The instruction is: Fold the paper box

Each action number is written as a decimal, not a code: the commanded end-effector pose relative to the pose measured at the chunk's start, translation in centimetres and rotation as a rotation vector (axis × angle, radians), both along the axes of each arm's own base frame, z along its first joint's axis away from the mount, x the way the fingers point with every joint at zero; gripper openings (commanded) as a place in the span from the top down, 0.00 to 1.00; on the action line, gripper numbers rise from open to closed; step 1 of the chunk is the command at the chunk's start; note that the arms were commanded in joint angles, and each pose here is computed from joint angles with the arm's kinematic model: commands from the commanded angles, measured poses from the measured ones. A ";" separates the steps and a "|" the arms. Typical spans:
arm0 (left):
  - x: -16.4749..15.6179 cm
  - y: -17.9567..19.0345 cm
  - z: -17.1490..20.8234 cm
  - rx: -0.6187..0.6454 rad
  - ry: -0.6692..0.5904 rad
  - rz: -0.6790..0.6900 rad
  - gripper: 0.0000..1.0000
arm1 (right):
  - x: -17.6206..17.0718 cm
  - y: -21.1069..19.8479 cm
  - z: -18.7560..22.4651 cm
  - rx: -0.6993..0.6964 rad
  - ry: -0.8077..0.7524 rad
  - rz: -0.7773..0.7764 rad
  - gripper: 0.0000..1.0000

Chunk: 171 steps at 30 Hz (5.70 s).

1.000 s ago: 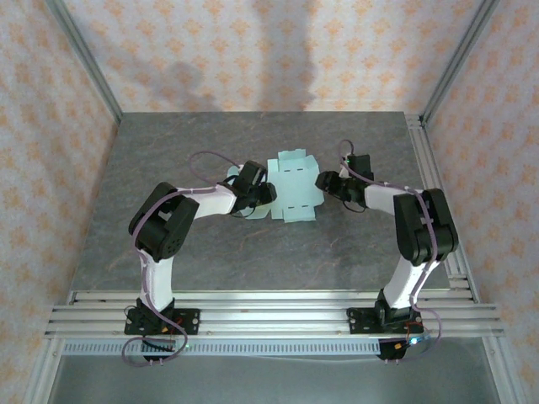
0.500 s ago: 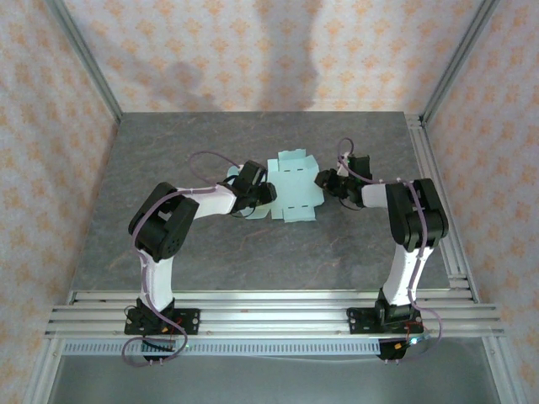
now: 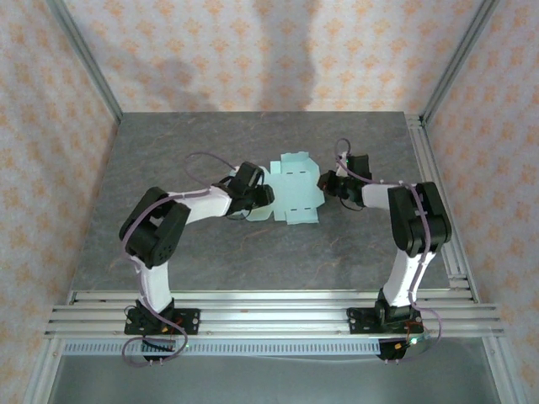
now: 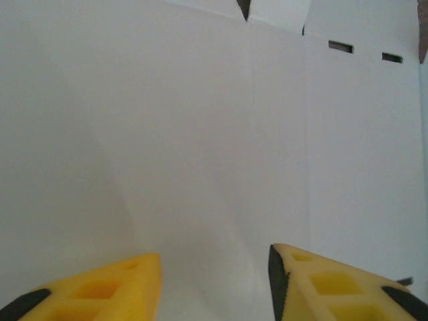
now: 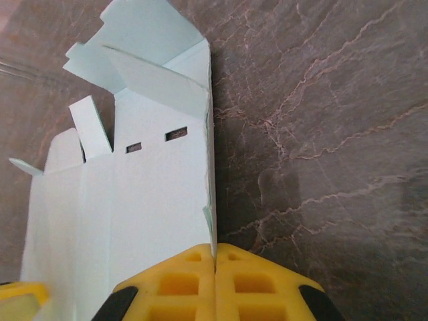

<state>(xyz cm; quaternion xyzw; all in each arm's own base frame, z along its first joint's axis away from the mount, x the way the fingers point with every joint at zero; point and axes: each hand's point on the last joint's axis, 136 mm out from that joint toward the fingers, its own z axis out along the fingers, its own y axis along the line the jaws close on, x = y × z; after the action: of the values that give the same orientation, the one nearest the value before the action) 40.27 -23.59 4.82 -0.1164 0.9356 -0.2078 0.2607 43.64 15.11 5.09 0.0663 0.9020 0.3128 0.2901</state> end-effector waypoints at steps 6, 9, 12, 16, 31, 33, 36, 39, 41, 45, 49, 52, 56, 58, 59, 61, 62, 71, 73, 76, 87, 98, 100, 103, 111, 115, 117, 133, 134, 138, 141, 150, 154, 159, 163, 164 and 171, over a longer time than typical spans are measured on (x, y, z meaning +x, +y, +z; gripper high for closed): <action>0.0 2.8 5.0 0.122 -0.091 0.031 0.35 | -0.6 0.1 2.3 -0.382 -0.086 0.094 0.99; 0.0 3.4 5.7 0.127 -0.126 0.058 0.34 | -0.8 0.8 2.6 -0.467 -0.095 0.128 0.99; 0.1 3.9 6.3 0.119 -0.147 0.078 0.31 | -0.9 1.4 3.1 -0.575 -0.127 0.156 0.99; 0.1 4.6 7.0 0.129 -0.153 0.095 0.26 | -1.0 1.9 3.7 -0.736 -0.191 0.176 1.00; 3.5 3.5 9.9 -0.112 -0.138 0.127 0.21 | -1.1 4.5 4.2 -0.813 -0.333 0.330 1.00; 4.1 2.4 10.2 -0.146 -0.127 0.098 0.21 | -1.3 5.4 4.0 -0.778 -0.341 0.362 1.00; 4.7 0.8 10.6 -0.170 -0.111 0.053 0.21 | -1.5 6.4 4.0 -0.724 -0.352 0.392 1.00; 5.2 -0.5 10.8 -0.170 -0.094 0.016 0.21 | -1.7 7.2 3.8 -0.687 -0.356 0.422 1.00; 5.6 -1.3 10.5 -0.173 -0.075 -0.001 0.20 | -1.8 7.3 3.7 -0.676 -0.355 0.431 1.00; 6.5 -3.1 10.2 -0.191 -0.053 -0.035 0.20 | -2.0 7.8 3.7 -0.656 -0.355 0.448 1.00; 7.3 -4.0 9.3 -0.183 -0.022 -0.048 0.21 | -2.3 8.4 3.2 -0.610 -0.322 0.455 0.99; 7.5 -4.0 9.3 -0.178 -0.025 -0.046 0.21 | -2.3 8.4 2.7 -0.576 -0.273 0.416 0.98; 7.2 -2.7 9.5 -0.134 -0.039 -0.023 0.21 | -2.5 8.0 1.1 -0.545 -0.115 0.361 0.96; 6.9 -1.8 9.7 -0.117 -0.050 -0.005 0.21 | -2.5 7.7 0.6 -0.527 -0.067 0.323 0.95; 6.7 -1.5 9.7 -0.111 -0.053 -0.001 0.21 | -2.6 7.5 0.5 -0.518 -0.055 0.312 0.92; 6.5 -0.7 9.1 -0.096 -0.044 0.014 0.21 | -2.8 7.6 0.7 -0.482 -0.066 0.315 0.83; 6.3 -0.4 10.2 -0.104 -0.064 0.017 0.21 | -2.9 7.7 0.7 -0.464 -0.073 0.317 0.78; 6.0 0.1 10.0 -0.110 -0.066 0.027 0.21 | -4.0 6.4 0.2 -0.440 -0.035 0.324 0.67; 6.1 0.0 10.1 -0.113 -0.068 0.023 0.21 | -4.0 6.0 -0.2 -0.450 -0.026 0.316 0.67; 6.2 0.0 10.1 -0.113 -0.067 0.021 0.21 | -4.2 5.9 -0.5 -0.448 -0.019 0.322 0.67; 6.0 0.0 10.0 -0.112 -0.061 0.019 0.21 | -4.9 6.5 0.8 -0.480 -0.092 0.396 0.97; 6.5 -0.9 8.7 -0.117 0.003 -0.033 0.19 | -4.8 7.9 2.6 -0.645 -0.325 0.431 1.00; 6.6 -1.3 8.6 -0.121 0.015 -0.047 0.18 | -5.1 8.4 2.6 -0.661 -0.366 0.459 1.00; 6.7 -2.0 8.4 -0.131 0.027 -0.065 0.17 | -5.1 8.8 2.5 -0.700 -0.396 0.466 1.00; 7.4 -3.3 6.8 -0.136 0.064 -0.094 0.17 | -5.1 9.5 2.3 -0.733 -0.426 0.476 1.00; 7.9 -3.5 6.0 -0.130 0.077 -0.098 0.17 | -5.3 10.0 2.3 -0.705 -0.421 0.493 1.00; 8.2 -3.7 5.6 -0.127 0.085 -0.101 0.17 | -5.3 10.1 2.4 -0.698 -0.420 0.491 1.00; 6.7 -4.5 7.0 -0.180 0.070 -0.107 0.17 | -4.1 10.2 2.4 -0.704 -0.386 0.441 1.00; 6.7 -4.1 7.4 -0.164 0.050 -0.096 0.17 | -4.1 10.3 2.4 -0.702 -0.390 0.442 1.00; 6.3 -3.5 10.0 -0.158 -0.003 -0.101 0.17 | -3.9 9.9 2.2 -0.728 -0.375 0.438 1.00; 5.8 -2.8 11.4 -0.144 -0.031 -0.099 0.17 | -3.8 10.0 2.3 -0.730 -0.377 0.438 1.00; 4.2 4.6 11.4 0.083 -0.096 -0.031 0.16 | -4.1 10.8 2.4 -0.697 -0.364 0.481 1.00; 3.2 6.4 9.9 0.185 -0.079 -0.078 0.15 | -4.0 11.0 2.3 -0.691 -0.348 0.487 1.00; 2.9 7.7 7.1 0.244 -0.009 -0.088 0.13 | -3.9 11.4 2.3 -0.677 -0.342 0.487 1.00; 3.8 7.8 5.0 0.197 0.014 -0.053 0.11 | -3.8 11.4 2.2 -0.672 -0.341 0.484 1.00; 4.1 7.6 4.7 0.187 0.015 -0.050 0.11 | -3.9 11.4 2.2 -0.672 -0.338 0.485 1.00; 5.0 6.8 2.7 0.178 0.051 -0.075 0.08 | -4.1 11.1 2.3 -0.682 -0.334 0.488 1.00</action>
<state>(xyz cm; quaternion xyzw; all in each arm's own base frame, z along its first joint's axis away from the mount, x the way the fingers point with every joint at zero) 44.29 -16.18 6.99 -0.0692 0.9643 -0.1173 0.2271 39.32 26.22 6.77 -0.3050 0.8818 0.0643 0.3541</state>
